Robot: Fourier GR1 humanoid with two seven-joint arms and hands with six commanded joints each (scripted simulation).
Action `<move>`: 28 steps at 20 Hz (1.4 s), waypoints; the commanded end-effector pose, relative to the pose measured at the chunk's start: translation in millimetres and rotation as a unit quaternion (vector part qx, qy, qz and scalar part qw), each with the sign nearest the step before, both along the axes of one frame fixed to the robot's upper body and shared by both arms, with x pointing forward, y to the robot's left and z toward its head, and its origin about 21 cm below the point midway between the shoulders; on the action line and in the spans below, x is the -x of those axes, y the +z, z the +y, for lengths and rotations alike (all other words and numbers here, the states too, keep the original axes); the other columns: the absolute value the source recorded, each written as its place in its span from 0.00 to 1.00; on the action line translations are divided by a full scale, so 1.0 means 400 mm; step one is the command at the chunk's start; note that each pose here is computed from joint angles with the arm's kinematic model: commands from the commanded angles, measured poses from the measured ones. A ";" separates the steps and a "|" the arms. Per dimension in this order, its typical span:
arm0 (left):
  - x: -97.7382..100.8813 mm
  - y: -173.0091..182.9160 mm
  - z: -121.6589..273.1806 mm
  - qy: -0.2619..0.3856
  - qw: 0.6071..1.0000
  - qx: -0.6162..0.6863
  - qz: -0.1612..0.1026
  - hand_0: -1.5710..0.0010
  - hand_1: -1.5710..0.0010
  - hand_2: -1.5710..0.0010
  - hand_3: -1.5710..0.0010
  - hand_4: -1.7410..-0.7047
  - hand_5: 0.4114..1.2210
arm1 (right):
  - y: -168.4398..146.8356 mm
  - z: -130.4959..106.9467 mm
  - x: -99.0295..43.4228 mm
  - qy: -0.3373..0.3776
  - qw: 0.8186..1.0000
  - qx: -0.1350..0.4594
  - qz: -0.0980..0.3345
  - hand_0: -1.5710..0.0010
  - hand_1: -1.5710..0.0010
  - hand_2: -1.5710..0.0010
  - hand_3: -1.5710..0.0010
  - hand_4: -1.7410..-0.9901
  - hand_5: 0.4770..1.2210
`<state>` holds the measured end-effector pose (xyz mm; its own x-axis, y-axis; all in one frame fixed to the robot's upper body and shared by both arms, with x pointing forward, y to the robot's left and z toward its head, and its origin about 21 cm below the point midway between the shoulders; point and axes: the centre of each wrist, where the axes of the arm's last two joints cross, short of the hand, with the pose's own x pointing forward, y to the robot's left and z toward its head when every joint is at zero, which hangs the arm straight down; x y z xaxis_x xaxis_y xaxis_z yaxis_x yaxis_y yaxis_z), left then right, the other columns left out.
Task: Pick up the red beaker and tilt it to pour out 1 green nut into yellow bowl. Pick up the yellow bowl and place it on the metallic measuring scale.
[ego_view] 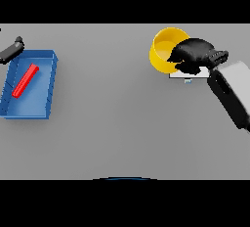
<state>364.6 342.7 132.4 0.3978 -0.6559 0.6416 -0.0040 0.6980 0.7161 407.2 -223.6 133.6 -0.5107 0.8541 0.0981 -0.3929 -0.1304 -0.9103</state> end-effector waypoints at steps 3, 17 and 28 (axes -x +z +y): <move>-0.001 0.000 -0.008 0.001 1.000 0.010 0.005 1.00 1.00 1.00 1.00 0.90 0.42 | 0.004 -0.006 -0.021 -0.001 1.000 0.002 -0.002 0.00 0.01 0.00 0.15 0.02 1.00; 0.008 0.009 -0.003 0.016 1.000 0.008 0.011 1.00 1.00 1.00 1.00 0.87 0.46 | -0.099 -0.120 -0.073 -0.110 0.993 0.023 0.021 0.11 0.23 0.16 0.01 0.01 1.00; 0.007 0.009 -0.006 0.010 1.000 0.012 0.003 1.00 1.00 1.00 1.00 0.86 0.44 | -0.095 -0.135 -0.081 -0.139 0.988 0.010 0.059 0.55 0.67 0.67 0.54 0.27 0.60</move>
<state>361.9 340.3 136.0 0.4136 -0.6324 0.6550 -0.0134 0.7151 0.6989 439.5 -277.4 95.7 -0.2422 0.9621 0.1253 -0.5197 -0.0196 -0.8541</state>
